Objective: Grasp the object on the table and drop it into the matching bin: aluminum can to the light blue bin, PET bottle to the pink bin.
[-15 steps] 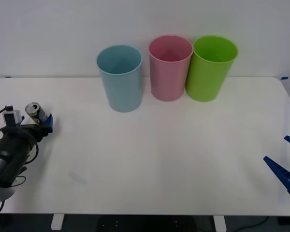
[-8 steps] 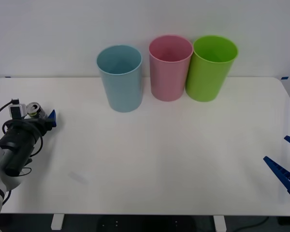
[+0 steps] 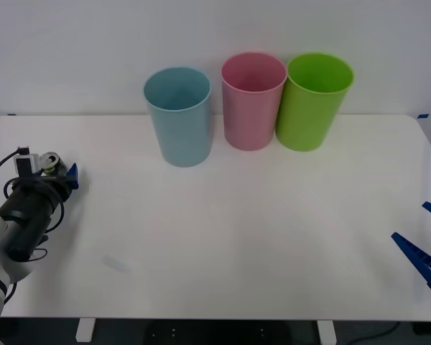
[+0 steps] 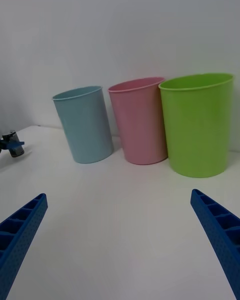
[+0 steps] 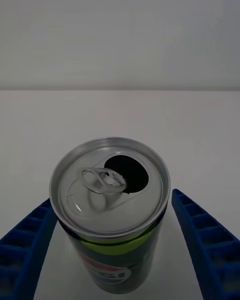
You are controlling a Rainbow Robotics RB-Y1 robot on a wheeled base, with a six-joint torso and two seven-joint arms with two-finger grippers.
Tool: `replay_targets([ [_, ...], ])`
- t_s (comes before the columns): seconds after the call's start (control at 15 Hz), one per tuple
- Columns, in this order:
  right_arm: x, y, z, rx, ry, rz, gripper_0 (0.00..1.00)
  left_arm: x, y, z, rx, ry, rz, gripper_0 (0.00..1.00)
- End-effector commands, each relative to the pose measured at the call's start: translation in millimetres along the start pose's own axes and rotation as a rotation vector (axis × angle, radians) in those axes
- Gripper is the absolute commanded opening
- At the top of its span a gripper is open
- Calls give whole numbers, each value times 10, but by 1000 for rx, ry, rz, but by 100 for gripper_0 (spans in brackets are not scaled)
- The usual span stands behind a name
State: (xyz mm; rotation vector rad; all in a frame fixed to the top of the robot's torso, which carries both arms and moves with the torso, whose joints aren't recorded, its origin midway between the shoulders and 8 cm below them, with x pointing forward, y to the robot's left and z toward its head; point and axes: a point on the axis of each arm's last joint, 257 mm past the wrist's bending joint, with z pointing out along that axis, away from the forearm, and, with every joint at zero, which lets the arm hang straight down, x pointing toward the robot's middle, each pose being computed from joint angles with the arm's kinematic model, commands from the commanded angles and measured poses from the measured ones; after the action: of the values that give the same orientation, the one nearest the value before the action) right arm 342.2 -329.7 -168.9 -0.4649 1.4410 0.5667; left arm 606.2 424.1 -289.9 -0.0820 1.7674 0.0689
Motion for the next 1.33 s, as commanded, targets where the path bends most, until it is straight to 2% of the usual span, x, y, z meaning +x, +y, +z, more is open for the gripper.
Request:
replay_targets([
  [0.07, 0, 0, 0, 0, 0, 0, 100, 0, -10, 1, 2, 0, 8, 0],
  [0.33, 0, 0, 0, 0, 0, 0, 100, 1, -61, 6, 15, 0, 6, 0],
  [0.73, 0, 0, 0, 0, 0, 0, 100, -64, -226, -58, 91, -33, -20, 0],
  [1.33, 0, 0, 0, 0, 0, 0, 100, -554, -540, -548, 234, -189, -35, 0],
])
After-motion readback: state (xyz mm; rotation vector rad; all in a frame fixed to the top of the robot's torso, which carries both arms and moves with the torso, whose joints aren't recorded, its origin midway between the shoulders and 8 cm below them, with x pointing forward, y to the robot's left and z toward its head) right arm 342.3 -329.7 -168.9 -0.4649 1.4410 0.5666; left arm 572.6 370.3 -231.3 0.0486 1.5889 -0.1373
